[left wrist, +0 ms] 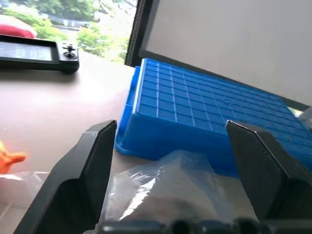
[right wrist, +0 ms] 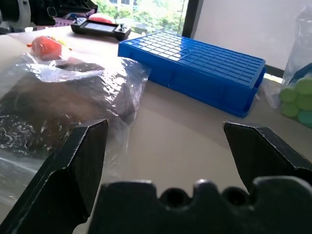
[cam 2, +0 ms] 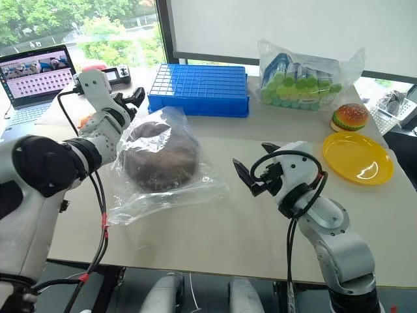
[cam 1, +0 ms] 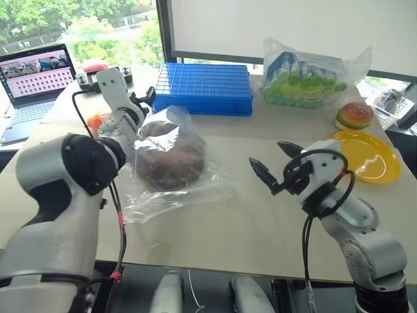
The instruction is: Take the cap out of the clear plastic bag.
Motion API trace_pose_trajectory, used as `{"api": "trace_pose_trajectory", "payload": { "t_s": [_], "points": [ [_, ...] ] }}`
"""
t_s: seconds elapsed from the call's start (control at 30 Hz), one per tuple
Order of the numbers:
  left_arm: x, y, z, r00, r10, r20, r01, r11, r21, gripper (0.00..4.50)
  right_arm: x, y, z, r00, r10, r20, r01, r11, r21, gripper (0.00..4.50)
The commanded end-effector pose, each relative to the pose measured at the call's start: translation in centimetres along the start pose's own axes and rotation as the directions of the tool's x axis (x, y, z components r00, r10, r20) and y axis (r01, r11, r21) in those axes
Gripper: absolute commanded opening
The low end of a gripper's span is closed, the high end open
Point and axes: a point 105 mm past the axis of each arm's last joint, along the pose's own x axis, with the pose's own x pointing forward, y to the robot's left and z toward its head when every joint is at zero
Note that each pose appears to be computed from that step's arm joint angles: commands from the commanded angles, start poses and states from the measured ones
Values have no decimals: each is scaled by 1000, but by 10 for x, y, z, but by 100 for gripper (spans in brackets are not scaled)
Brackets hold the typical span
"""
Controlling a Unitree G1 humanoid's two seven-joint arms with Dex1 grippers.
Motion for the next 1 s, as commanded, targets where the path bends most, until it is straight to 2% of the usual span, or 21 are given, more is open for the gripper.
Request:
{"api": "trace_pose_trajectory", "payload": {
  "t_s": [0.03, 0.27, 0.37, 0.47, 0.53, 0.6, 0.7, 0.77, 0.83, 0.93, 1.0],
  "points": [
    [7, 29, -2, 977, 213, 18, -213, 977, 23, 386, 12, -12, 4, 997, -55, 45, 57, 997, -51, 450],
    [9, 26, -6, 975, 222, -22, -221, 975, 36, 386, 32, -25, -18, 994, -104, 26, 106, 990, -95, 450],
    [13, -7, 24, 994, 10, 109, -11, 1000, 8, 386, 35, -24, -21, 993, -110, 34, 113, 988, -108, 450],
    [7, -36, 37, 960, -223, 168, 221, 975, 31, 386, 35, -20, -21, 993, -108, 46, 112, 989, -102, 450],
    [-19, -55, 44, 856, -490, 164, 482, 872, 89, 386, 35, -18, -18, 993, -101, 60, 107, 990, -92, 450],
    [-50, -65, 45, 748, -652, 126, 642, 758, 114, 386, 34, -17, -15, 993, -97, 70, 103, 991, -87, 450],
    [-121, -57, 44, 510, -860, -23, 857, 506, 99, 386, 30, -17, -8, 993, -78, 90, 85, 994, -74, 450],
    [-156, -48, 39, 394, -909, -139, 919, 389, 64, 386, 28, -17, -6, 993, -64, 95, 70, 995, -71, 450],
    [-179, -38, 33, 319, -914, -249, 946, 323, 26, 386, 27, -17, -5, 995, -45, 91, 52, 996, -78, 450],
    [-206, -30, 22, 231, -895, -382, 967, 255, -12, 386, 26, -18, -5, 996, -23, 81, 30, 995, -93, 450],
    [-218, -21, -3, 193, -820, -538, 976, 214, 24, 386, 26, -23, -4, 997, -16, 78, 24, 994, -105, 450]
  ]
}}
